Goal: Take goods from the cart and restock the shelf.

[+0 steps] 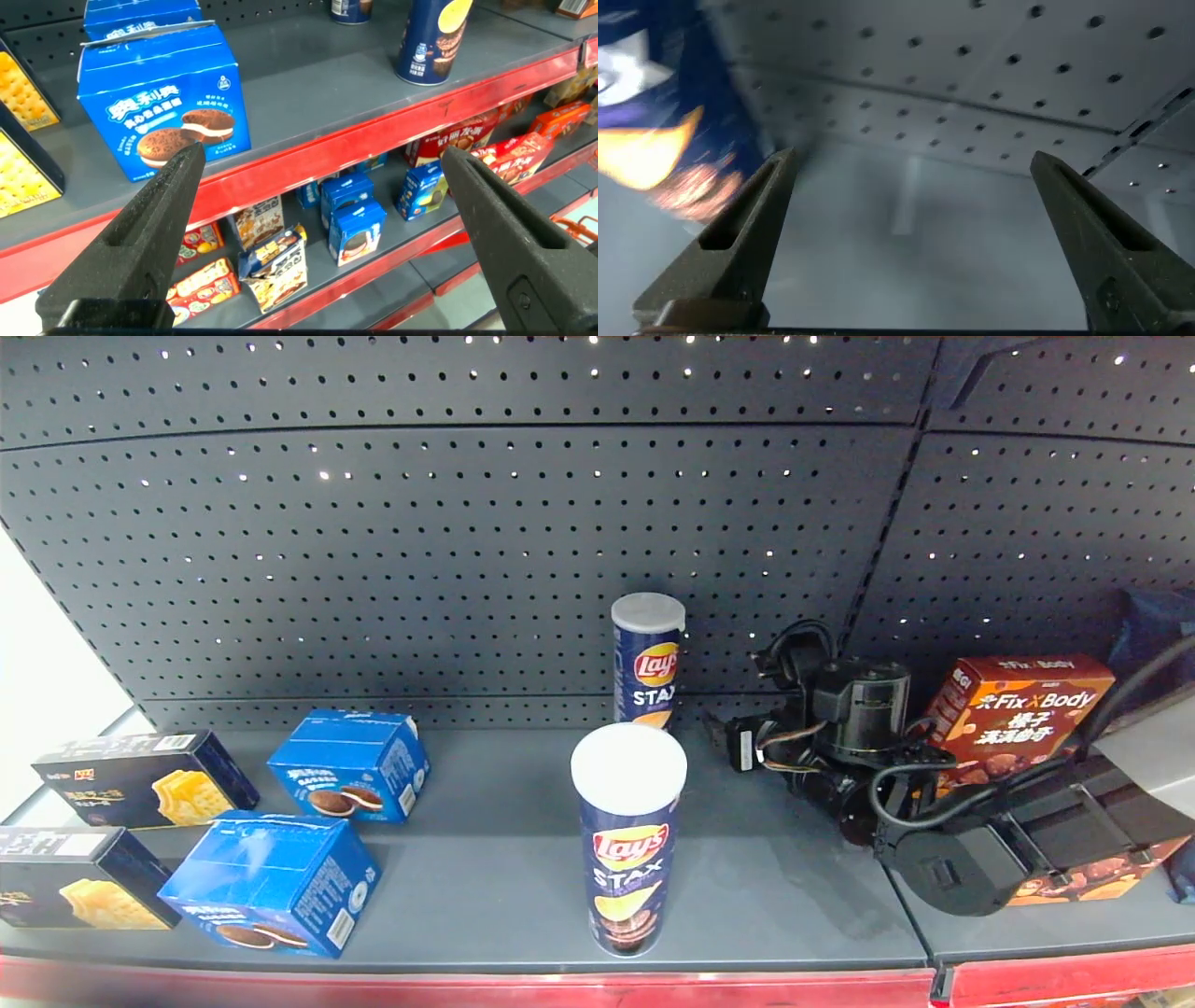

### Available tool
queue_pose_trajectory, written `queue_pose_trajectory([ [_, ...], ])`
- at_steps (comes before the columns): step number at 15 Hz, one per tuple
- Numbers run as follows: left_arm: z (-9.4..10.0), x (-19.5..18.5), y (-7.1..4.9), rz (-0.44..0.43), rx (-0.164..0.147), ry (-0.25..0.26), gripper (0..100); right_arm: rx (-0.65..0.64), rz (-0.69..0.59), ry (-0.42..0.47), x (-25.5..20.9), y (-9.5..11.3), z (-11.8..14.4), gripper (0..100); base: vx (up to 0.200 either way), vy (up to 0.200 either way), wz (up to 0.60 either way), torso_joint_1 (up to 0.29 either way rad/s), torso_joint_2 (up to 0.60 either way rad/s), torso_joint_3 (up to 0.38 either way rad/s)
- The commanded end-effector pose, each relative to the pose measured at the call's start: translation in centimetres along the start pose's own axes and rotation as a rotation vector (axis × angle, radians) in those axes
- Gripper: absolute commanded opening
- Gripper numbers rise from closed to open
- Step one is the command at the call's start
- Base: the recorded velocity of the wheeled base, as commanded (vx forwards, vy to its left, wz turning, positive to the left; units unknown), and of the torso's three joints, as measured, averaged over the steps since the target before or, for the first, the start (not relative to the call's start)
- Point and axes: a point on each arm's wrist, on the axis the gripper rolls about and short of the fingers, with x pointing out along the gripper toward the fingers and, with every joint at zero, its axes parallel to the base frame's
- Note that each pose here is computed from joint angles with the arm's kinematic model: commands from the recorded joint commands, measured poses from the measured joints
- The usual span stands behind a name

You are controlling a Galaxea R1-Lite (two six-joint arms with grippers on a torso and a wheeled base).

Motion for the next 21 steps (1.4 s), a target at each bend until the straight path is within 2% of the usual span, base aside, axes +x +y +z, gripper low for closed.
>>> queue_pose_trajectory([
  [1,0.0,0.0,0.0,0.0,0.002,0.0,100,0.004,-0.003,-0.001,1.5,0.3,-0.5,100,0.0,0.0,0.0,0.0,0.0,0.0],
  [11,0.0,0.0,0.0,0.0,0.0,0.0,100,0.015,0.075,-0.01,2.5,2.2,-1.1,100,0.0,0.0,0.0,0.0,0.0,0.0],
  [21,0.0,0.0,0.0,0.0,0.0,0.0,100,0.012,0.095,-0.023,1.8,3.0,-0.8,100,0.0,0.0,0.0,0.0,0.0,0.0],
])
